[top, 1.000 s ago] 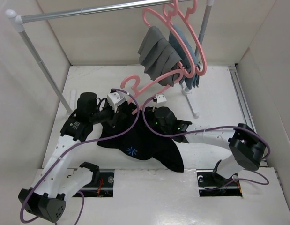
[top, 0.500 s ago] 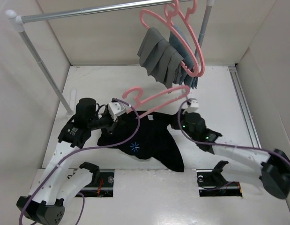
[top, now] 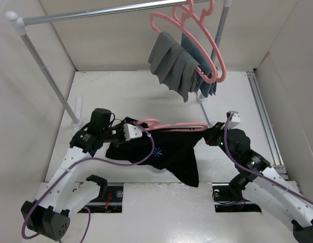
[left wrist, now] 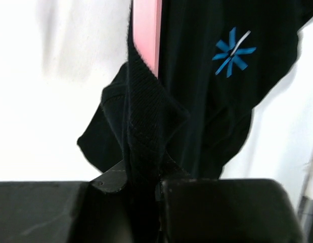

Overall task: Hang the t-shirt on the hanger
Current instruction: Place tshirt on hanger

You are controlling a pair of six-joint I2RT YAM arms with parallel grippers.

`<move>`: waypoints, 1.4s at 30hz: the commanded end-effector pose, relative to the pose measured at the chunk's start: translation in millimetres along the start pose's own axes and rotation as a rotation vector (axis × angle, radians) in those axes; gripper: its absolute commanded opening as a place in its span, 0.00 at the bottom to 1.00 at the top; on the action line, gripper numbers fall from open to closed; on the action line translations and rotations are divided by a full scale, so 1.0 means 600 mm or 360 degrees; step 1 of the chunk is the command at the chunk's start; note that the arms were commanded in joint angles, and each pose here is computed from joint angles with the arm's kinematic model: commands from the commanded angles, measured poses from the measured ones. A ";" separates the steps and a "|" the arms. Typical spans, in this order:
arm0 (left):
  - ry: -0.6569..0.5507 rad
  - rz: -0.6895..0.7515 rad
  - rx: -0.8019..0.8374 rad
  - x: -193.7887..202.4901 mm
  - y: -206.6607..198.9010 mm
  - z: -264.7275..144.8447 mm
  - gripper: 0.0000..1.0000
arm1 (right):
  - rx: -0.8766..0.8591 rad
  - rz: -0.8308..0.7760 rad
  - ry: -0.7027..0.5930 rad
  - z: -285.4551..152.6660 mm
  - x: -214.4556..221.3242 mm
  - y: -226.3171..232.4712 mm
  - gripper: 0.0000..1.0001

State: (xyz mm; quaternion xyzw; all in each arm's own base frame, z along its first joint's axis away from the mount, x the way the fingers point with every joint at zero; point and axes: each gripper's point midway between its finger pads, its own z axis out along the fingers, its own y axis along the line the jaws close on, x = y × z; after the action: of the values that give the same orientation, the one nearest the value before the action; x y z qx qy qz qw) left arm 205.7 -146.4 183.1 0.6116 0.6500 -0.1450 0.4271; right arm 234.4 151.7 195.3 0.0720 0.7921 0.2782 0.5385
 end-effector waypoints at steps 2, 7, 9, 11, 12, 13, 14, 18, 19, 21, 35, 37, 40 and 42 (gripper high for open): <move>0.0350 0.0090 -0.0151 0.072 0.045 -0.008 0.00 | 0.0362 -0.0260 -0.0044 -0.029 -0.043 -0.074 0.00; 0.0518 0.0244 -0.0204 0.090 0.067 -0.008 0.00 | 0.0267 -0.0537 0.0026 -0.027 -0.086 -0.034 0.00; 0.0628 0.0328 -0.0214 0.108 0.074 -0.003 0.00 | 0.0276 -0.0644 0.0158 -0.021 -0.074 -0.032 0.00; 0.0671 0.0390 -0.0197 0.113 0.076 -0.001 0.00 | 0.0309 -0.0749 0.0250 -0.009 -0.078 -0.026 0.00; 0.0699 0.0403 -0.0193 0.118 0.078 -0.001 0.00 | 0.0319 -0.0782 0.0263 -0.007 -0.081 -0.023 0.00; 0.0693 0.0424 -0.0201 0.113 0.083 -0.003 0.00 | 0.0304 -0.0819 0.0286 -0.004 -0.084 -0.009 0.00; 0.0715 0.0447 -0.0209 0.115 0.087 -0.006 0.00 | 0.0305 -0.0850 0.0296 -0.002 -0.086 -0.004 0.00; 0.0754 0.0564 -0.0150 0.118 0.079 -0.003 0.00 | 0.0367 -0.0989 0.0399 0.009 -0.085 0.012 0.00; 0.0722 0.0583 -0.0135 0.106 0.082 -0.002 0.00 | 0.0365 -0.1006 0.0407 0.015 -0.083 0.019 0.00; 0.0643 0.0581 -0.0083 0.084 0.074 0.007 0.00 | 0.0312 -0.1099 0.0469 0.032 -0.067 0.043 0.00; 0.0610 0.0495 0.0047 0.086 0.045 0.017 0.00 | 0.0173 -0.1015 0.0546 0.027 -0.029 0.024 0.00; 0.0762 0.0543 0.0071 0.137 0.045 0.007 0.00 | 0.0304 -0.0983 0.0555 0.011 -0.047 -0.023 0.00; 0.0843 0.0556 0.0115 0.169 0.038 0.004 0.00 | 0.0413 -0.0975 0.0526 -0.013 -0.075 -0.060 0.00; 0.0850 0.0545 0.0108 0.172 0.040 0.002 0.00 | 0.0494 -0.0976 0.0513 -0.025 -0.097 -0.083 0.00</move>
State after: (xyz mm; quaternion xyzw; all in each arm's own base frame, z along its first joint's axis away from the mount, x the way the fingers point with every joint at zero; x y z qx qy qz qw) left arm 242.6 -116.2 125.1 0.7314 0.6091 0.0113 0.3066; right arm 248.2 136.0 214.3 -0.1649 0.8773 0.0828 0.4430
